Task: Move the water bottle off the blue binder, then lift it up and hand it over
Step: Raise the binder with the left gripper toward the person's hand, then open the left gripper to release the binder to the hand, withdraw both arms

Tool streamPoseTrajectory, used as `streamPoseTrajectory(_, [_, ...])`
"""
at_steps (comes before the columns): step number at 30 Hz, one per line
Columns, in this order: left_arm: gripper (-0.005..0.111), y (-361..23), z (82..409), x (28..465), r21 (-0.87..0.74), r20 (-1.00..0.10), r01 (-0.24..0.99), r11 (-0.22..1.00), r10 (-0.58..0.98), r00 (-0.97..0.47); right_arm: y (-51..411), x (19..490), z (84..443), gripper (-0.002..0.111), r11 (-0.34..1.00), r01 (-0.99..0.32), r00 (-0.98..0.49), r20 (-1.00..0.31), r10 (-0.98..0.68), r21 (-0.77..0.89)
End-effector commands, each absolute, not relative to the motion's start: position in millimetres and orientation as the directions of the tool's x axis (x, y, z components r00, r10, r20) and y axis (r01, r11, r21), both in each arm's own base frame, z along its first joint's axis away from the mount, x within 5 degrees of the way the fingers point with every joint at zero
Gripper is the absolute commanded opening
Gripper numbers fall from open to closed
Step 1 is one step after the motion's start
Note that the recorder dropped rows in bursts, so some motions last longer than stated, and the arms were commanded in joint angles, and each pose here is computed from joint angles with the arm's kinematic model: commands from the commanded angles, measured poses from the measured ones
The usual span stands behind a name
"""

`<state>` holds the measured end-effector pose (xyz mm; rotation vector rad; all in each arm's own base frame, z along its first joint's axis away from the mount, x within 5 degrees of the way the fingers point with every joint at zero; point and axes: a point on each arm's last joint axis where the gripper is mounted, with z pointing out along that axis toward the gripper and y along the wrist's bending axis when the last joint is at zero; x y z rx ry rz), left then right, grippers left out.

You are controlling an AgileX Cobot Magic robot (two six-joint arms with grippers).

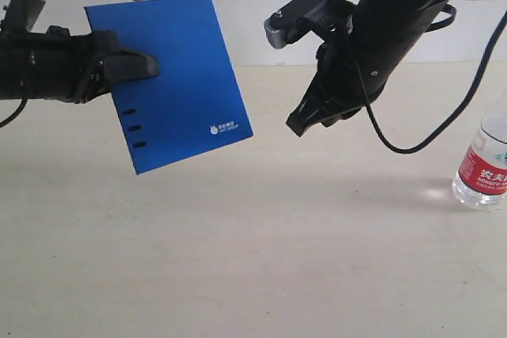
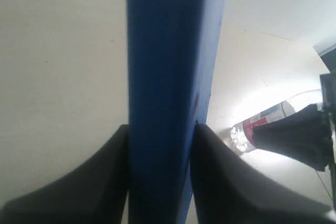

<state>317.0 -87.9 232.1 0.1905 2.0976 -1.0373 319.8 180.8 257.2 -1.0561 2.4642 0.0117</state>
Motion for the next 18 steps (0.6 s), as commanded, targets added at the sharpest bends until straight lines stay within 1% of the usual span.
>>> streamPoseTrajectory(1, [0.004,-87.7,260.2,316.3,-0.638,-0.711,0.444,0.629,-0.261,-0.653,177.4,317.5,264.5,0.0,0.716,-0.679,-0.61,-0.417,-0.674,-0.163])
streamPoseTrajectory(7, [0.004,-81.7,278.0,310.9,-0.6,-0.747,0.418,0.682,-0.289,-0.599,175.2,313.3,272.5,0.0,0.718,-0.677,-0.609,-0.425,-0.67,-0.162])
streamPoseTrajectory(11, [0.004,-84.8,281.1,306.1,-0.617,-0.741,0.448,0.647,-0.286,-0.607,173.8,310.7,271.1,0.0,0.717,-0.68,-0.623,-0.395,-0.675,-0.152])
streamPoseTrajectory(14, [0.004,-85.3,273.9,301.3,-0.636,-0.72,0.436,0.636,-0.287,-0.632,173.7,309.7,270.7,0.0,0.719,-0.68,-0.63,-0.388,-0.673,-0.143])
streamPoseTrajectory(18, [0.004,-84.2,255.4,292.3,-0.658,-0.68,0.391,0.644,-0.284,-0.676,173.1,308.7,270.1,0.0,0.719,-0.681,-0.636,-0.374,-0.675,-0.14])
